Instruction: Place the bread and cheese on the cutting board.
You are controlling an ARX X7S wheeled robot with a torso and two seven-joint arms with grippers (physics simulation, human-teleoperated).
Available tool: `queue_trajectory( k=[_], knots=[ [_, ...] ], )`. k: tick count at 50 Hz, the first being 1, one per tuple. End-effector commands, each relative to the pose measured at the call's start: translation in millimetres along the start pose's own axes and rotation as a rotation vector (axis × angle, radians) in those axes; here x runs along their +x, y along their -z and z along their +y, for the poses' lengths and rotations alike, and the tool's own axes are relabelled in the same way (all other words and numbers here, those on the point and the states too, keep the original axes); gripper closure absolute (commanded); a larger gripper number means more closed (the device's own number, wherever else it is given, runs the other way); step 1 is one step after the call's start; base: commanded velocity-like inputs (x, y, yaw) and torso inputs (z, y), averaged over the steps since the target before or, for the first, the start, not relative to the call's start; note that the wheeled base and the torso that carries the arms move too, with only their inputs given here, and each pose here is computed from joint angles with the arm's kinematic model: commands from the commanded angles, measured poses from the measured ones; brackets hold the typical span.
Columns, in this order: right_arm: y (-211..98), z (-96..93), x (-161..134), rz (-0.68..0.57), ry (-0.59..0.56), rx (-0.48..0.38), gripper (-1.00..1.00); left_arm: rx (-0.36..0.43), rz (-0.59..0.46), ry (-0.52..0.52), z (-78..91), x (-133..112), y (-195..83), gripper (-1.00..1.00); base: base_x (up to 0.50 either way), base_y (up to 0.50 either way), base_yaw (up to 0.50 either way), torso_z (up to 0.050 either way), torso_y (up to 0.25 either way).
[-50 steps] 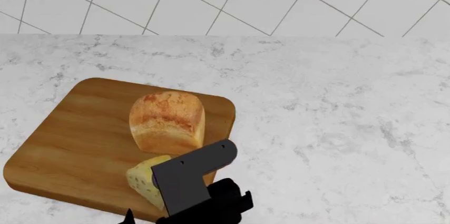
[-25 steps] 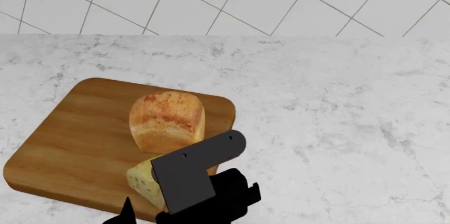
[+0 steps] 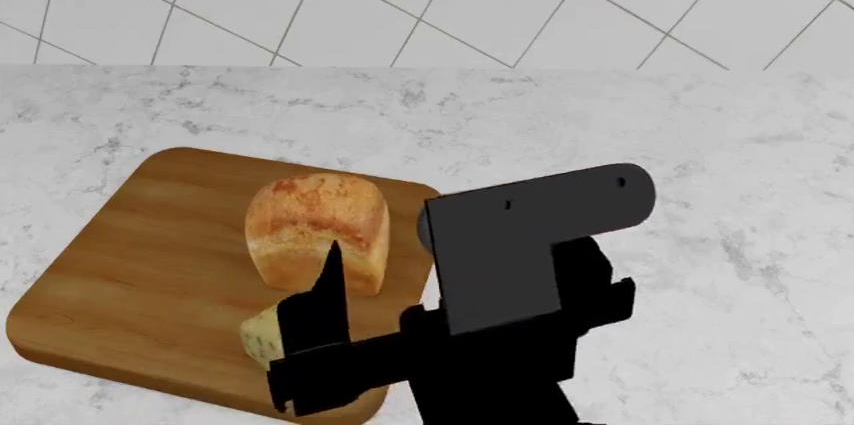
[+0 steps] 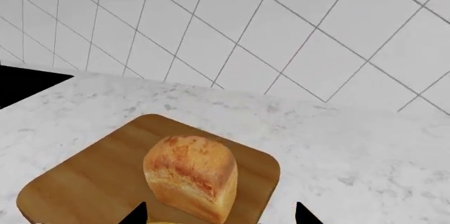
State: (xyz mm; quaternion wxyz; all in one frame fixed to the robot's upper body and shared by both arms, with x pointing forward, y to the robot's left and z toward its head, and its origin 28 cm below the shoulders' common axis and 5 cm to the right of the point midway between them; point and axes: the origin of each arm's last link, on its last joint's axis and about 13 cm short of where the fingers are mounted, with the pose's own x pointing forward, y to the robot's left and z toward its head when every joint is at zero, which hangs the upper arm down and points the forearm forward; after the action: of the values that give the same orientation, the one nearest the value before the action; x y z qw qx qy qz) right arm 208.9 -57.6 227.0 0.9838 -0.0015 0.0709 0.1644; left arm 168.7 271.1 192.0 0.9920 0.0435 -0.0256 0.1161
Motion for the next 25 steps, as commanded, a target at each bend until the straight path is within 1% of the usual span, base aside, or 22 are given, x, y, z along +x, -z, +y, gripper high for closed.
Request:
queue_trajectory(
  k=[1, 3, 7, 12, 16, 21, 25],
  knots=[
    [-22, -21.3, -16, -0.086, 0.12, 0.005, -1.0, 0.005, 0.001, 0.004, -0.8, 0, 1, -1.0, 0.0, 0.0, 0.0, 0.0, 0.0],
    [-26, -24.3, -18, -0.092, 0.138, -0.004, -1.0, 0.008, 0.004, 0.008, -1.4, 0, 2, -1.0, 0.0, 0.0, 0.0, 0.0, 0.0],
    [-34, -33.0, -28, -0.115, 0.187, 0.017, -1.0, 0.012, 0.007, 0.009, -0.8, 0, 3, -1.0, 0.0, 0.0, 0.0, 0.0, 0.0],
    [-33, -49.0, -42, -0.128, 0.263, 0.022, -1.0, 0.015, 0.011, 0.015, -1.8, 1, 4, -1.0, 0.0, 0.0, 0.0, 0.0, 0.0],
    [-19, -51.9, -46, -0.089, 0.276, 0.017, -1.0, 0.022, 0.015, 0.025, -2.9, 1, 5, -1.0, 0.0, 0.0, 0.0, 0.0, 0.0],
    [-20, -54.5, -46, -0.095, 0.286, 0.033, -1.0, 0.033, 0.018, 0.034, -4.5, 2, 9, -1.0, 0.0, 0.0, 0.0, 0.0, 0.0],
    [-18, -57.6, -49, -0.094, 0.296, 0.029, -1.0, 0.044, 0.021, 0.043, -4.9, 1, 9, -1.0, 0.0, 0.0, 0.0, 0.0, 0.0]
  ],
)
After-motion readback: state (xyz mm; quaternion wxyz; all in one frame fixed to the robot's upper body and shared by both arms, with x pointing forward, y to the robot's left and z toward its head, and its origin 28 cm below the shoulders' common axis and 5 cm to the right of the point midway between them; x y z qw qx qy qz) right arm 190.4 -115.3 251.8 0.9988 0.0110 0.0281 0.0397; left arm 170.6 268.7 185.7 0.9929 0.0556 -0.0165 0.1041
